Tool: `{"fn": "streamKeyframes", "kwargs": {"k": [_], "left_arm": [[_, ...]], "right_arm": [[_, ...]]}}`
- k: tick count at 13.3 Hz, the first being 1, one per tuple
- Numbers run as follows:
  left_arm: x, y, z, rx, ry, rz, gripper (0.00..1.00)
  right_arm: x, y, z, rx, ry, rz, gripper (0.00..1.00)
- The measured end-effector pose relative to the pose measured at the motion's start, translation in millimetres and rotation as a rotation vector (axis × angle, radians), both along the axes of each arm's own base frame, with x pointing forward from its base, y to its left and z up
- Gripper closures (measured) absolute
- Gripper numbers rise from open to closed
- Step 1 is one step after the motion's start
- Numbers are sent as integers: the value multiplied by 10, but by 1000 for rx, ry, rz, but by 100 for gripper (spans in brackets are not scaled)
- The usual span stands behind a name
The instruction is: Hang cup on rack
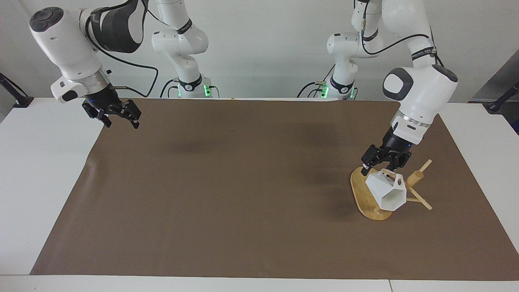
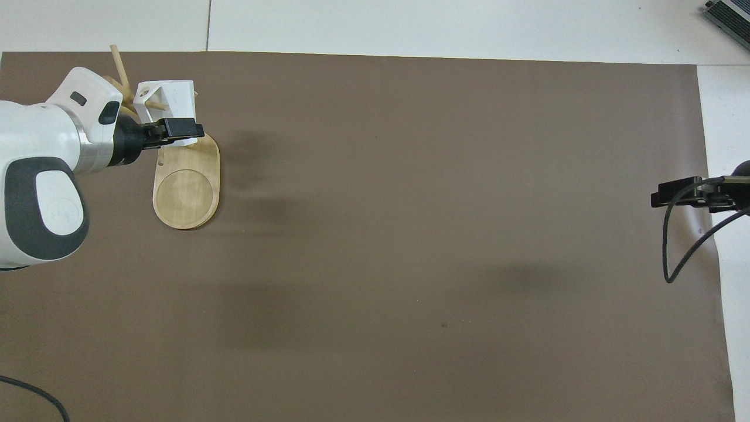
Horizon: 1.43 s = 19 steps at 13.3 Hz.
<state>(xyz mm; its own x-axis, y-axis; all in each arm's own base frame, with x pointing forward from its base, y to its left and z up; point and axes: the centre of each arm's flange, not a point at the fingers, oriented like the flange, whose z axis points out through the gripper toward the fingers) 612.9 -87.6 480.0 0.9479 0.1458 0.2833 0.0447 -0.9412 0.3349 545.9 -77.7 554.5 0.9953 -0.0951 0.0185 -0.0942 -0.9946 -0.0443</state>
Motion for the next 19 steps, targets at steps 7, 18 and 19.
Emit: {"fn": "streamKeyframes", "kwargs": {"k": [7, 18, 19], "left_arm": [[-280, 59, 864, 192, 68, -142, 0], [-657, 347, 1552, 359, 196, -275, 0], [-652, 452, 1561, 358, 201, -264, 0]], "right_arm": [[21, 156, 5, -1, -2, 28, 0], [20, 148, 6, -1, -2, 27, 0], [20, 148, 6, -1, -2, 27, 0]]}}
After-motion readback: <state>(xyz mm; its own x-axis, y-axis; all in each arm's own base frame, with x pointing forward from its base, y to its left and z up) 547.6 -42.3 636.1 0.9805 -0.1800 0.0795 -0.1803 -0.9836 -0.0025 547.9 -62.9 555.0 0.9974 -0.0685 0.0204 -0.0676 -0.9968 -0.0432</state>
